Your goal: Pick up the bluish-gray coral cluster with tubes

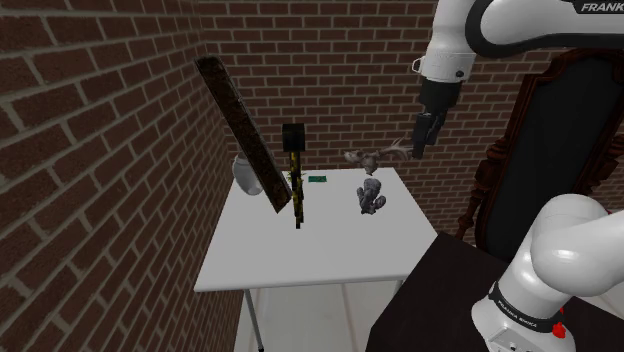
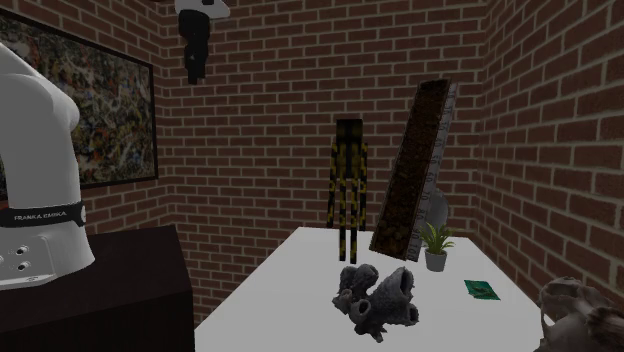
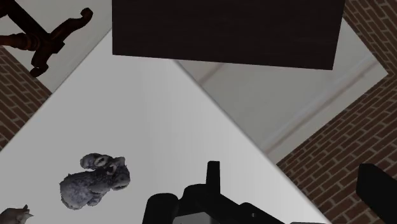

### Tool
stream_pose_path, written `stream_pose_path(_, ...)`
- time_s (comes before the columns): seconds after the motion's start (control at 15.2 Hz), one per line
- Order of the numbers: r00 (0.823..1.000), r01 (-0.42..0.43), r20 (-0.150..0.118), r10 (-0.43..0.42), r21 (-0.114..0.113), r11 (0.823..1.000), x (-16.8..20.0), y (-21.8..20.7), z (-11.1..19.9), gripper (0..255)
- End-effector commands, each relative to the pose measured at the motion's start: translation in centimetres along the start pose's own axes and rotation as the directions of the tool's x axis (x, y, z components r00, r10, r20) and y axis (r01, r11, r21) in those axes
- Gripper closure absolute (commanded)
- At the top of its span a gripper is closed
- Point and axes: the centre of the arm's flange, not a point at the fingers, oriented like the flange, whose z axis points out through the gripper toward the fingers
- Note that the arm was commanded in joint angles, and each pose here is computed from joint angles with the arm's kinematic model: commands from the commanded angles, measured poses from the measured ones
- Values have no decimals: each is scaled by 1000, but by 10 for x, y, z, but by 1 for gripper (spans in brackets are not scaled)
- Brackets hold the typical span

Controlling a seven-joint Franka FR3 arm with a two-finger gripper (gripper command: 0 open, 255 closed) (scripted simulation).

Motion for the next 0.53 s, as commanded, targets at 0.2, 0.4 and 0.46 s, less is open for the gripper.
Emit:
stream_pose_path(0.2,999,-47,10,47,-5,999,28,14,25,0)
stream_pose_path(0.4,995,-93,20,93,-11,996,55,29,51,0)
stream_pose_path(0.46,994,-108,24,109,-13,994,64,35,60,0)
